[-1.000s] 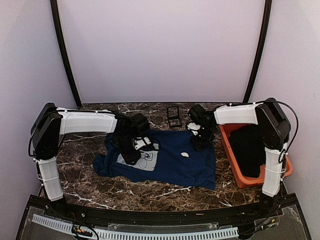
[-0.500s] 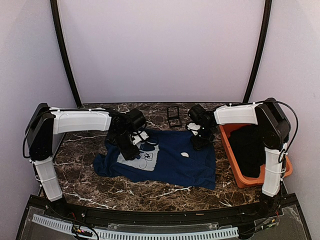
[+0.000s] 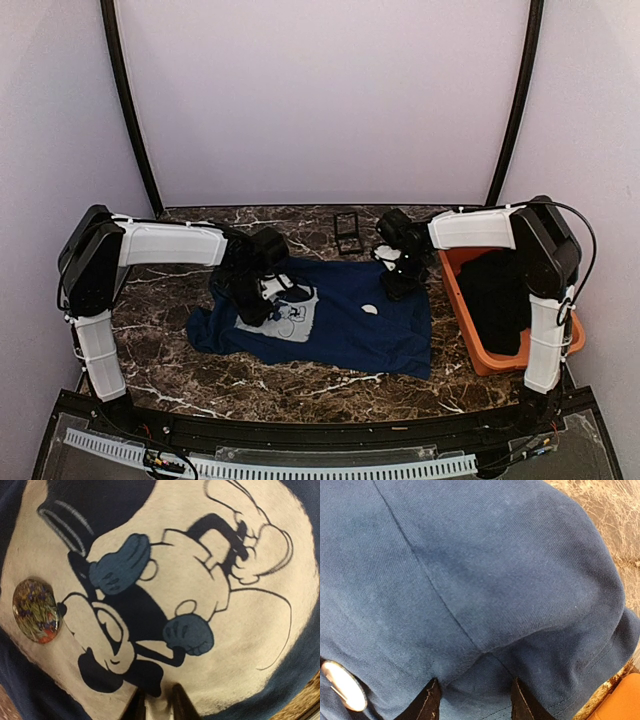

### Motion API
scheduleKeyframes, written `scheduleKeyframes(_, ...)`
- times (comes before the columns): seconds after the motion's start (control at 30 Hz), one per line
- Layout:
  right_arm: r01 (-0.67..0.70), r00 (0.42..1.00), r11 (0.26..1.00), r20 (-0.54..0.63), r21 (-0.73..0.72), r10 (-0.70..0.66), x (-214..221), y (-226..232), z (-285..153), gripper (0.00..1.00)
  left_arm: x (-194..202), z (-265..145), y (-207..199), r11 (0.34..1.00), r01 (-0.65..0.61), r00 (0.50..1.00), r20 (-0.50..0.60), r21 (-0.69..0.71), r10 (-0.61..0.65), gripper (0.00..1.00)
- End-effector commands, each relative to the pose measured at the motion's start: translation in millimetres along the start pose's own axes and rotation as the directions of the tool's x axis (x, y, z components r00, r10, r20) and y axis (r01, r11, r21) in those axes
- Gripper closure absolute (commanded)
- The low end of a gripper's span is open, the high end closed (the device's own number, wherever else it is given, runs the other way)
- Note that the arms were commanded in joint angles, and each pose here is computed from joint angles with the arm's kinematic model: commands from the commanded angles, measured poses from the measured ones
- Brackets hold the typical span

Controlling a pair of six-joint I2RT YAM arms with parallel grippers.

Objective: Pin the brooch onto the clothing
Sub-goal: Smooth out the clothing with brooches at the center of the board.

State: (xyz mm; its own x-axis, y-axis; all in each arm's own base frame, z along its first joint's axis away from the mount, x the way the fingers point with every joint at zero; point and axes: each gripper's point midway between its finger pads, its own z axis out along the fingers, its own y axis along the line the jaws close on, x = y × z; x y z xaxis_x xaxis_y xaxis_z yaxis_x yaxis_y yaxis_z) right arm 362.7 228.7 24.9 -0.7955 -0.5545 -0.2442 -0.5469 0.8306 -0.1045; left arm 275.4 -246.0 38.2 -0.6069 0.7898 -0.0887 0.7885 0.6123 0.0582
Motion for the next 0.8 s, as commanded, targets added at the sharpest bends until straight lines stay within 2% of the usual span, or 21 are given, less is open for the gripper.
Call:
scheduleKeyframes(0.0, -0.016, 1.0, 1.0, -0.004, 0.015, 0.016, 0, -10, 9, 0.54, 16, 0, -8, 0.999, 0.0, 0.998, -0.061, 0.049, 0.003, 0.94)
scheduleKeyframes(0.03, -0.019, 1.0, 1.0, -0.006, 0.017, 0.019, -1, -12, 10, 0.54, 20, -1, -9, 0.999, -0.003, 0.998, -0.068, 0.052, 0.006, 0.98)
scheduleKeyframes(0.1, -0.031, 0.999, 0.999, -0.008, 0.023, 0.031, -1, -17, 12, 0.54, 30, 0, -11, 0.998, -0.005, 0.996, -0.092, 0.057, 0.01, 0.99)
scheduleKeyframes(0.4, -0.061, 0.998, 0.997, -0.004, 0.048, 0.061, -10, -35, 14, 0.53, 70, 0, -9, 1.0, -0.005, 0.984, -0.176, 0.021, 0.008, 0.99)
scheduleKeyframes(0.6, -0.066, 0.998, 0.996, -0.007, 0.065, 0.067, -15, -42, 16, 0.53, 75, -4, -12, 1.0, -0.004, 0.984, -0.176, 0.029, 0.009, 0.99)
scheduleKeyframes(0.77, -0.085, 0.996, 0.992, -0.015, 0.095, 0.086, -13, -53, 17, 0.53, 77, -12, -24, 0.995, 0.004, 0.988, -0.152, 0.1, 0.012, 0.99)
